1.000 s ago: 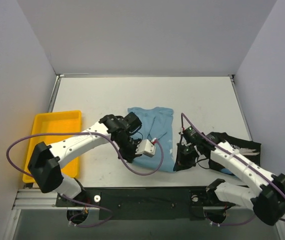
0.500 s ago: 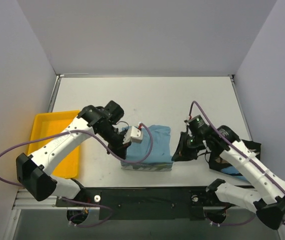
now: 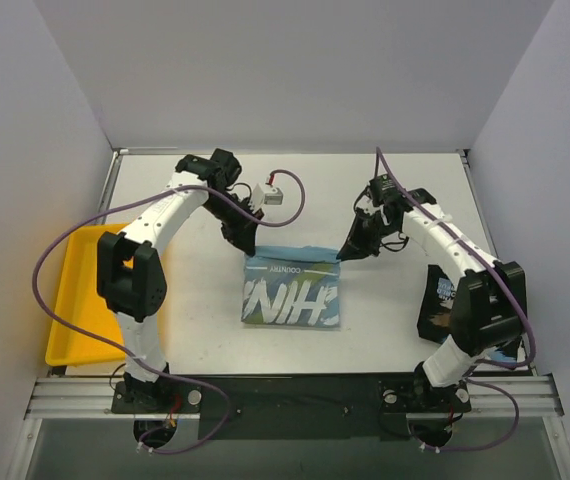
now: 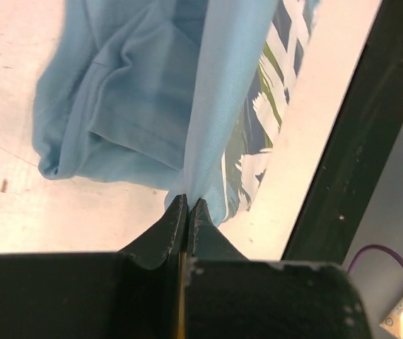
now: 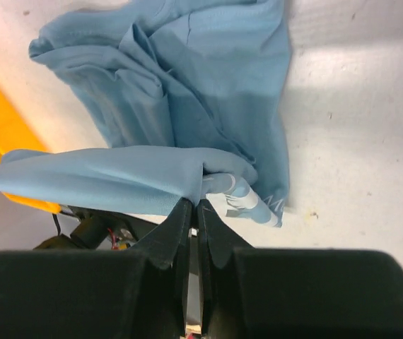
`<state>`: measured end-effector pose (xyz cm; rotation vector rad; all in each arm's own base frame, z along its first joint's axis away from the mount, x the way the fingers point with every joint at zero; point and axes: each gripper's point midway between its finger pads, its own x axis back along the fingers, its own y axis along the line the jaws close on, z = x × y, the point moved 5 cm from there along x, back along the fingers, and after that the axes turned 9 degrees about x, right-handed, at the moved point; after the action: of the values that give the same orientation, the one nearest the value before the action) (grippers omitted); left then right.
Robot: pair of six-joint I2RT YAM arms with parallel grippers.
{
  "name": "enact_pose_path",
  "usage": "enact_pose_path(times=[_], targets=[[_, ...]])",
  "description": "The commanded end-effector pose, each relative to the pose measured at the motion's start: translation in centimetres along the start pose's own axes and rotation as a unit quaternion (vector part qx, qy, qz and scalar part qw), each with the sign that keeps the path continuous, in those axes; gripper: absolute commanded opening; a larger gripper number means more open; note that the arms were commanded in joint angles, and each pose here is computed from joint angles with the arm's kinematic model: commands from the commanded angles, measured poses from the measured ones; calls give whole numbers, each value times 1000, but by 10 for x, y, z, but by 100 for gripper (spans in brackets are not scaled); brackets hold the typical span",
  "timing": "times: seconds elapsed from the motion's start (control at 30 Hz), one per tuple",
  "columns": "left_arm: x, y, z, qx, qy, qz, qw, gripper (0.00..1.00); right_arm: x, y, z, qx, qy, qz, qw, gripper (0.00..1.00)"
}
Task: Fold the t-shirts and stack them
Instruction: Fold the long partially folded tshirt into a neat square, then smooth out wrinkles on the folded tshirt
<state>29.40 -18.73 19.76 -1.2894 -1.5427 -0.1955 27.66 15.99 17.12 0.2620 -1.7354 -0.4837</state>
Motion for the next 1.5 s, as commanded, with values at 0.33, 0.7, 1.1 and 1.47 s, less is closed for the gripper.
enact_pose_path(times=[0.33, 0.7, 1.1, 1.47], targets=[[-23, 74, -35, 41, -11, -52, 998, 0, -47, -25, -66, -38, -24, 68, 997, 0], [-42, 106, -22, 86, 6, -118, 989, 21, -82, -30, -93, -51, -21, 70, 996, 3], [24, 75, -78, 102, -160, -168, 967, 34, -23, -18, -95, 59, -100, 112, 987, 32], [-77, 65, -26, 116, -90, -96, 985, 4, -95, -1, -73, 69, -21, 58, 996, 0]])
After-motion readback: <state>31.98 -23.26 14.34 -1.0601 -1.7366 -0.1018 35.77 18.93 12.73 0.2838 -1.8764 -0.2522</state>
